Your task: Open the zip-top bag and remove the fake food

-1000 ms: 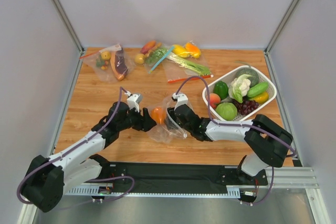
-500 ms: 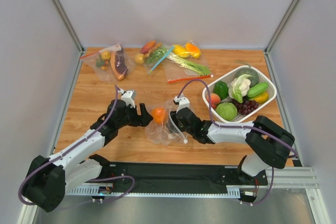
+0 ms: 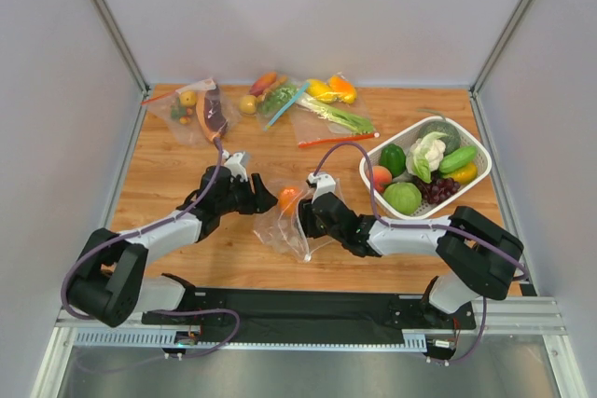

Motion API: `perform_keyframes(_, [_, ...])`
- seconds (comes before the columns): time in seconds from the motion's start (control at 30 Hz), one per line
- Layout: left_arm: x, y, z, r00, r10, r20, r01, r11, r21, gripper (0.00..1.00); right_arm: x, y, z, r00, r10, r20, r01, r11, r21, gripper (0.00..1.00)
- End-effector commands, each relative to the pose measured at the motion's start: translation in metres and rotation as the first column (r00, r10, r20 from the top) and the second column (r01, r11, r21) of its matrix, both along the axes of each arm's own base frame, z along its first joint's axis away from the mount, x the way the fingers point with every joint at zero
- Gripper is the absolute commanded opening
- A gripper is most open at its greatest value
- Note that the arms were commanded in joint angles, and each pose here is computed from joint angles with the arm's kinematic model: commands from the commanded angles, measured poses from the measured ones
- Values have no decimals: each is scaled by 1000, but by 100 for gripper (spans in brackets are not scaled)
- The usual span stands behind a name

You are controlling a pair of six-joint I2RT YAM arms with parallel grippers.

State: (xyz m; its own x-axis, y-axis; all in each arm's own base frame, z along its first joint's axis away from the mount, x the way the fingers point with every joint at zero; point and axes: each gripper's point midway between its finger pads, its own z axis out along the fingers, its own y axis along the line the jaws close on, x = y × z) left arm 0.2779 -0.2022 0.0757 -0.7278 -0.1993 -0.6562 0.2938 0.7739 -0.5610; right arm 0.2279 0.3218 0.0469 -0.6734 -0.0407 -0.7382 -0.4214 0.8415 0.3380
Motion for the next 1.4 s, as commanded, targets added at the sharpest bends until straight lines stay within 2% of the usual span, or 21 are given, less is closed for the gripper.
perform_keyframes(0.0, [15,-18,24,993,-67,99,74,995,-68,53,8,13,32,998,-9,62,4,997,78,50])
perform_keyframes(0.07, [14,-21,20,992,-88,91,94,993,-68,43,10,13,35,998,-13,68,8,997,79,52])
perform_keyframes(0.1, [14,-22,19,991,-98,91,104,992,-68,32,11,15,38,997,-18,72,12,996,87,53])
perform_keyframes(0.13, [13,-24,18,990,-112,91,119,991,-69,27,13,15,40,997,-23,76,17,996,88,55])
perform_keyframes(0.17, [12,-25,16,989,-121,84,126,990,-68,22,15,14,41,996,-34,80,27,996,90,60])
perform_keyframes(0.2, [11,-25,14,989,-126,81,131,989,-68,12,16,15,43,995,-41,87,33,995,93,62])
perform_keyframes(0.23, [9,-26,13,988,-136,76,141,988,-70,7,19,14,45,994,-52,95,43,995,95,72])
perform_keyframes(0.3, [5,-25,6,987,-148,62,152,986,-67,0,22,15,47,993,-65,102,55,994,97,79])
perform_keyframes(0.43, [-4,-26,3,982,-178,58,182,981,-70,0,32,16,50,987,-90,131,79,994,80,87])
perform_keyframes(0.6, [-15,-29,0,967,-244,66,249,966,-73,0,42,17,47,980,-112,166,104,993,60,92])
perform_keyframes(1.07, [-31,-35,-6,936,-344,69,350,933,-85,0,65,34,19,974,-114,194,122,992,-30,95])
perform_keyframes(1.27, [-37,-36,-9,928,-368,55,372,923,-101,0,74,40,23,964,-104,243,114,993,-25,90])
perform_keyframes(1.37, [-39,-36,-11,926,-374,47,377,921,-102,0,76,39,25,957,-116,266,123,992,-11,75])
